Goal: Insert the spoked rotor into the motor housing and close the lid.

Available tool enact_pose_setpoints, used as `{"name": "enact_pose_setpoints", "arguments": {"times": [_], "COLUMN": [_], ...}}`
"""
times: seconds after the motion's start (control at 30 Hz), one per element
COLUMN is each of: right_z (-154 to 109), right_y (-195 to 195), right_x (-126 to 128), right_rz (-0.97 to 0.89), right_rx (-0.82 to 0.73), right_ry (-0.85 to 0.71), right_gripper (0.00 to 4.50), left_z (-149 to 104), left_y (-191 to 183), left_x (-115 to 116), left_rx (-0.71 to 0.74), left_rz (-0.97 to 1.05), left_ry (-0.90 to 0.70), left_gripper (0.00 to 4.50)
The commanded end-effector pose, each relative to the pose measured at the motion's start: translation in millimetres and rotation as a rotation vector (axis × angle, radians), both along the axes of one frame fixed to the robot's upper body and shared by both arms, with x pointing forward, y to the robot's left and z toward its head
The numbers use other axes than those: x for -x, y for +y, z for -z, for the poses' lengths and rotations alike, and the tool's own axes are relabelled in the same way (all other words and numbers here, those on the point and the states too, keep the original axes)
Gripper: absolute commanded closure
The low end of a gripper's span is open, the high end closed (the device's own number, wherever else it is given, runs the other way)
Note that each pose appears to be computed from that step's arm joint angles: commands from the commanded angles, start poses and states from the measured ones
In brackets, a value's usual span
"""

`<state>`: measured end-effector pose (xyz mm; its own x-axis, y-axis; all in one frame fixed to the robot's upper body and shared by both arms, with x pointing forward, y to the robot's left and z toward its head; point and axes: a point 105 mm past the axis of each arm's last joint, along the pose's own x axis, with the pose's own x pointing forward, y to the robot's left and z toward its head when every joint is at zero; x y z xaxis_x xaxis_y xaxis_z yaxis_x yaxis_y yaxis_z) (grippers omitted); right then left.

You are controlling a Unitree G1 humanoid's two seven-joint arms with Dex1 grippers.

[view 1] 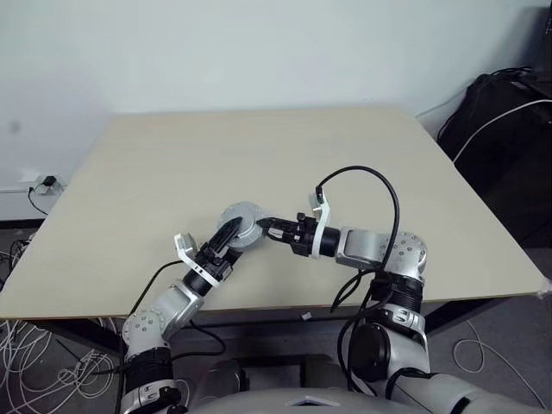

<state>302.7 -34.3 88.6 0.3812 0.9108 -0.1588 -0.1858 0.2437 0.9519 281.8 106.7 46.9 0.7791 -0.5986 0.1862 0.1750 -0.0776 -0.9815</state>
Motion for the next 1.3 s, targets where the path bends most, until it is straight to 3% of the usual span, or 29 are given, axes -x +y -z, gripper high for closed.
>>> {"name": "enact_pose_setpoints", "arguments": {"times": [0.03,0.07,0.17,0.33,0.7,0.83,1.03,1.3], "right_z": [-22,-22,-20,-16,-13,-10,12,32], "right_y": [4,3,2,1,-2,-9,-25,-46], "right_x": [0,-1,-2,-3,-6,-11,-23,-31], "right_rz": [-0.010,-0.009,-0.001,0.009,0.033,0.073,0.174,0.269], "right_rx": [-0.054,-0.053,-0.046,-0.030,-0.025,-0.023,0.096,0.195], "right_ry": [-0.085,-0.084,-0.078,-0.064,-0.056,-0.042,0.000,0.036], "right_gripper": [3.26,3.26,3.26,3.26,3.26,2.01,0.05,0.00], "left_z": [-9,-10,-11,-8,-4,-7,-12,-2], "left_y": [1,1,3,8,6,4,3,47], "left_x": [-3,-3,-4,-5,-1,0,-2,-34], "left_rx": [0.018,0.018,0.017,0.021,0.032,0.035,0.023,-0.163], "left_rz": [-0.011,-0.016,-0.027,-0.033,-0.014,-0.017,-0.032,-0.353], "left_ry": [-0.036,-0.037,-0.035,-0.027,-0.029,-0.033,-0.035,0.030], "left_gripper": [0.00,0.00,0.60,2.20,2.28,2.33,2.36,2.36]}}
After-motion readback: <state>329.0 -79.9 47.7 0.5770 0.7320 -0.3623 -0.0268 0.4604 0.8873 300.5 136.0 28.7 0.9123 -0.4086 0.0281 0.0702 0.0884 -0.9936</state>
